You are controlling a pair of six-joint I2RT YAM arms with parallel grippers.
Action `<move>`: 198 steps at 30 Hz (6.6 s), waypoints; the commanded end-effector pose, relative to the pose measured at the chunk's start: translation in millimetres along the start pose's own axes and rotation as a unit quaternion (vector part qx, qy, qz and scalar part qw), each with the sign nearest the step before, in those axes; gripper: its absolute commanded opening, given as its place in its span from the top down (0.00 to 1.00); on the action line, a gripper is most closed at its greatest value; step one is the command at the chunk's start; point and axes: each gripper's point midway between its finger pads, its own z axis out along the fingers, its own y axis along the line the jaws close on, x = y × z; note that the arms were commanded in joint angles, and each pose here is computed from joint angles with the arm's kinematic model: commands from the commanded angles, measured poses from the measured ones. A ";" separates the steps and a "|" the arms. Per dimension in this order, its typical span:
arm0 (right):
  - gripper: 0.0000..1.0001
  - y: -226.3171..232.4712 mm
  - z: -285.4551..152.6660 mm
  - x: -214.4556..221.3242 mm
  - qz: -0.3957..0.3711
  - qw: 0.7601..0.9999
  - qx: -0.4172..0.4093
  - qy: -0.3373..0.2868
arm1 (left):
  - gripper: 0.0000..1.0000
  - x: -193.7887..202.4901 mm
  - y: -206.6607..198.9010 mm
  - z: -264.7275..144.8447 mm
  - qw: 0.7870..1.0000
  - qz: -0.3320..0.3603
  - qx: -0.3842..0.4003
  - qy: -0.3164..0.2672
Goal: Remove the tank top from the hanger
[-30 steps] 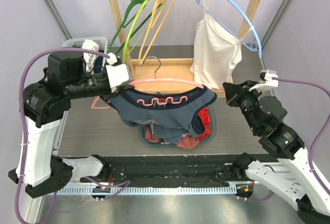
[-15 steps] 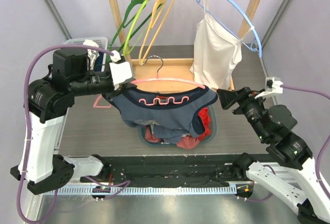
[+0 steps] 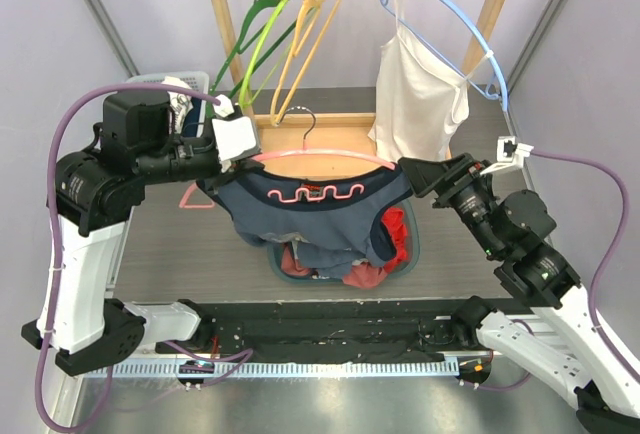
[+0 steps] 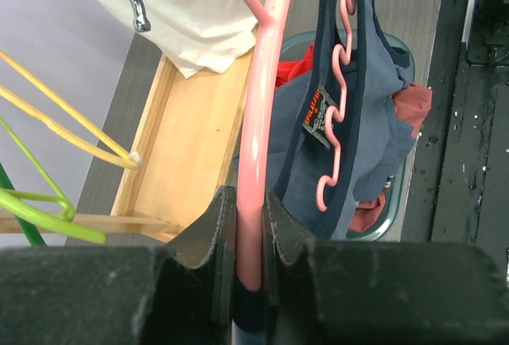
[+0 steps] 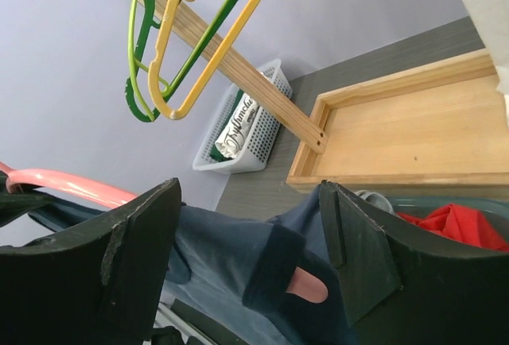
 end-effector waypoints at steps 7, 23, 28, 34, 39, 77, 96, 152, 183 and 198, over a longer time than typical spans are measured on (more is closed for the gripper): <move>0.56 26.8 5.4 -11.0 0.037 0.998 -0.048 -0.013 | 1.00 -27.8 3.3 -10.2 0.998 0.018 -0.012 -0.051; 0.21 34.0 -8.6 -11.4 -0.043 0.997 -0.070 0.010 | 1.00 -27.2 3.1 -13.5 0.998 0.021 -0.017 -0.050; 0.13 11.1 -24.1 -11.6 -0.108 0.994 -0.027 0.021 | 1.00 -26.3 4.2 -12.4 0.998 0.021 -0.018 -0.049; 0.14 7.3 -57.4 -16.4 -0.077 0.996 -0.031 0.011 | 1.00 -25.8 6.4 -10.9 0.999 0.020 -0.019 -0.047; 0.18 8.8 -68.4 8.7 -0.040 0.996 -0.078 0.033 | 1.00 -26.5 7.5 -10.3 0.999 0.018 -0.019 -0.048; 0.93 73.0 -46.8 21.3 0.005 0.970 -0.235 0.063 | 0.99 -27.2 8.6 -9.3 0.998 0.013 -0.016 -0.051; 0.99 31.5 -40.0 -62.7 -0.020 0.992 -0.060 -0.107 | 0.99 -24.8 4.7 -13.5 0.999 0.016 -0.017 -0.048; 0.35 -48.4 -42.7 23.1 -0.222 0.960 0.083 0.147 | 1.00 -64.1 79.6 56.1 0.991 0.057 -0.082 -0.087; 0.23 41.3 -81.3 -63.9 -0.287 0.955 -0.080 -0.001 | 1.00 -31.5 34.8 8.1 0.993 0.045 -0.095 -0.058; 0.18 139.6 -15.6 -19.3 -0.328 0.882 -0.300 0.156 | 1.00 -42.7 22.3 27.3 0.981 0.175 -0.057 -0.058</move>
